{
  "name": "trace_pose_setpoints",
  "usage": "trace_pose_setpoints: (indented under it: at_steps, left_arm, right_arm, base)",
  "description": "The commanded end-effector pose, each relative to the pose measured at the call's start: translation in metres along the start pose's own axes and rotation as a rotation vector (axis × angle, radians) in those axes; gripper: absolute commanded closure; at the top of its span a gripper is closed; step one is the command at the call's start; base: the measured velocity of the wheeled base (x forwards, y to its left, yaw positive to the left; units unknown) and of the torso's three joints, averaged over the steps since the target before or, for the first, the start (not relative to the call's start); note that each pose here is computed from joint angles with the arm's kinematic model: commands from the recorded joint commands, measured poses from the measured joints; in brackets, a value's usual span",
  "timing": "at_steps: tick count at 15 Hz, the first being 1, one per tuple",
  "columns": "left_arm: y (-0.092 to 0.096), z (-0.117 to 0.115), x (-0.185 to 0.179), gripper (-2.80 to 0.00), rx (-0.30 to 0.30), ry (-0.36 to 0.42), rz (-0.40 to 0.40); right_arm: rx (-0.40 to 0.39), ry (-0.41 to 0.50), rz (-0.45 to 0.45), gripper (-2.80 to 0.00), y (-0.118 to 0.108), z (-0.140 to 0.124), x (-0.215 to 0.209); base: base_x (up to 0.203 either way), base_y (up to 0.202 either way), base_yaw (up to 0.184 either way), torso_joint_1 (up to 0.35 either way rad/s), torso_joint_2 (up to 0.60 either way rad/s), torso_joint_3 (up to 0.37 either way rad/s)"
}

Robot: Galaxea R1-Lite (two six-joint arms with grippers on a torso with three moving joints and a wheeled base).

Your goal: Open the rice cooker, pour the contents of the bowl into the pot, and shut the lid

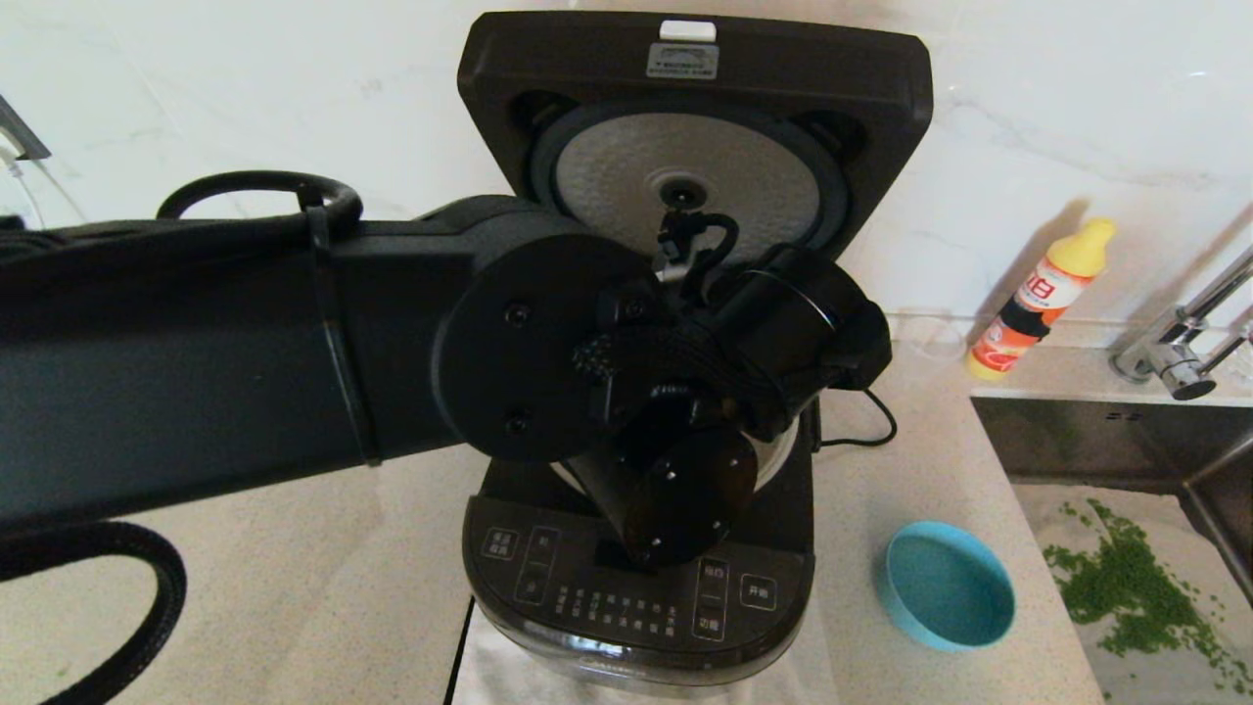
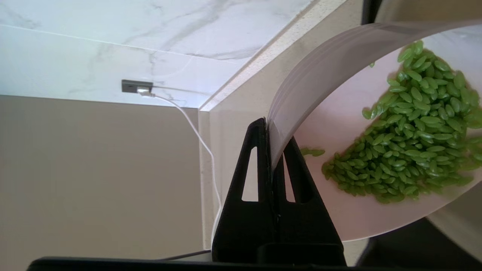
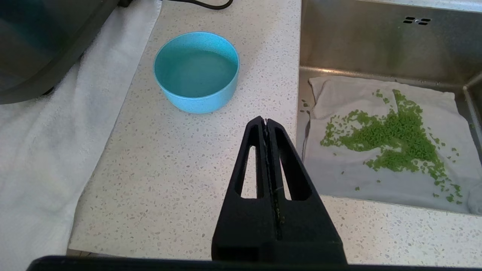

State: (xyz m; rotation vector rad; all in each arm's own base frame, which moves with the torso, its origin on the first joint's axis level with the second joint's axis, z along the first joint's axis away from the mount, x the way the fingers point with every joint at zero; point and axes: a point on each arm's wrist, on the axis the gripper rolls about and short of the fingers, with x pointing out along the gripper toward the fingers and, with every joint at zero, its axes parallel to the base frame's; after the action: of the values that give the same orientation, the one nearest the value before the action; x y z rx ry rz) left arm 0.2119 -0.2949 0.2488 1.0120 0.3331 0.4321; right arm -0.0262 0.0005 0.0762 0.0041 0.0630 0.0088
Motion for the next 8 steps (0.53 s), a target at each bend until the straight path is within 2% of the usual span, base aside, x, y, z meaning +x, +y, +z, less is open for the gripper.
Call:
trace_pose_setpoints:
  at_steps: [1,5,8]
  left_arm:
    - [0.008,0.0,-0.001,0.0,-0.002,0.0,0.026]
    - [0.003,0.001,-0.012,0.0,0.014,-0.026,0.024]
    - [-0.011,0.002,-0.02,0.0,0.041,-0.046,0.013]
  right_arm:
    - [0.0,0.001,0.0,0.0,0.0,0.0,0.0]
    - [0.001,0.0,0.0,0.0,0.0,0.0,0.0]
    - [0.0,0.001,0.0,0.0,0.0,0.0,0.0]
  base:
    - [0.0,0.0,0.0,0.0,0.0,0.0]
    - [0.0,0.0,0.0,0.0,0.0,0.0]
    - [0.0,0.0,0.0,0.0,0.0,0.0]
